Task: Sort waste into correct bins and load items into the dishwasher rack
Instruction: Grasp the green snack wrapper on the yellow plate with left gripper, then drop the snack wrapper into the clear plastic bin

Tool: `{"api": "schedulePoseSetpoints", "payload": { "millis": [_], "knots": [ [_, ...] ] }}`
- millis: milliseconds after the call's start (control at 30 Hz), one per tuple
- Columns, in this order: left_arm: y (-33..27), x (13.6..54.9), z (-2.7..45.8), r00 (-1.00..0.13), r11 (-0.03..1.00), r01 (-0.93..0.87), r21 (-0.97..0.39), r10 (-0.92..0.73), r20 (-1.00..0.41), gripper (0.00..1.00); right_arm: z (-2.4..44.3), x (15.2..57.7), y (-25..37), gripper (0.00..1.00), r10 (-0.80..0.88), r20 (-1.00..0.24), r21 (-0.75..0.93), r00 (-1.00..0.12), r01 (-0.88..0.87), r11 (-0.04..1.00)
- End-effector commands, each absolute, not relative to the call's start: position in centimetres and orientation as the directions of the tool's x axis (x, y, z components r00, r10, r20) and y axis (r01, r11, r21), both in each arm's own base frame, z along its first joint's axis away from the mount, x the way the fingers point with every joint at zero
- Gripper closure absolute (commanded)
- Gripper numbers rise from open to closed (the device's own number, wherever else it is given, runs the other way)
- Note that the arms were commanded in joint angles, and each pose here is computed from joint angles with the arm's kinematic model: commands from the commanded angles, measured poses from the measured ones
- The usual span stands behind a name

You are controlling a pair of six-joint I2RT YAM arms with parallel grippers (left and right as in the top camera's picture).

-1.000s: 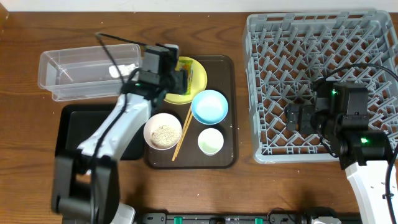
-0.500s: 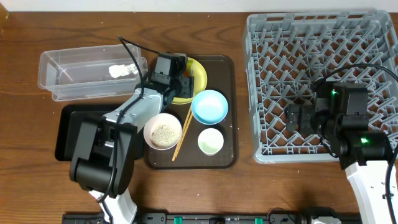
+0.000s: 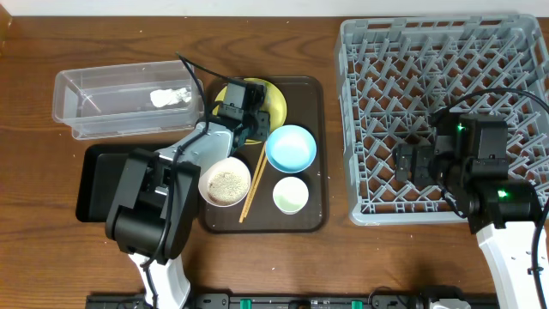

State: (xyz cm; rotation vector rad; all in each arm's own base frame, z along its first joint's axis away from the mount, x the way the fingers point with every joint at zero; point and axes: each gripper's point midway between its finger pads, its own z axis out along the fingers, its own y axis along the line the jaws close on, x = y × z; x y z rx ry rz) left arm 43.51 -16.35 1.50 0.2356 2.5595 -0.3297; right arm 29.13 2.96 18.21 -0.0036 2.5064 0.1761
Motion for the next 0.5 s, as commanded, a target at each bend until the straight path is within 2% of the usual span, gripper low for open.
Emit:
{"api": "schedulePoseSetpoints", "payload": {
  "millis": [0,100,233,467],
  "knots": [
    [-16.3,43.6,1.3,-0.841,0.956,0.232,-0.182,0.102,-0.532,0.85,19.2,29.4,3.1,0.01,0.044,-0.606,0.13,-0.794,-0.044,0.99],
    [-15.7,43.7,2.1,-0.835,0.963,0.216,-0.158,0.098,-0.542,0.94,19.2,29.3,3.1,0.01,0.044,-0.604,0.13,-0.796,-0.044,0.99],
    [-13.9,44.1,4.7,-0.81,0.982,0.166,-0.085,0.087,-0.58,0.94,19.1,29.3,3.1,0.01,0.044,-0.604,0.13,-0.796,-0.044,0.991],
    [-9.0,44.7,12.5,-0.719,0.998,0.046,-0.042,0.004,-0.695,0.94,19.2,29.3,3.1,0.01,0.044,-0.604,0.13,-0.796,-0.044,0.991]
  ]
}}
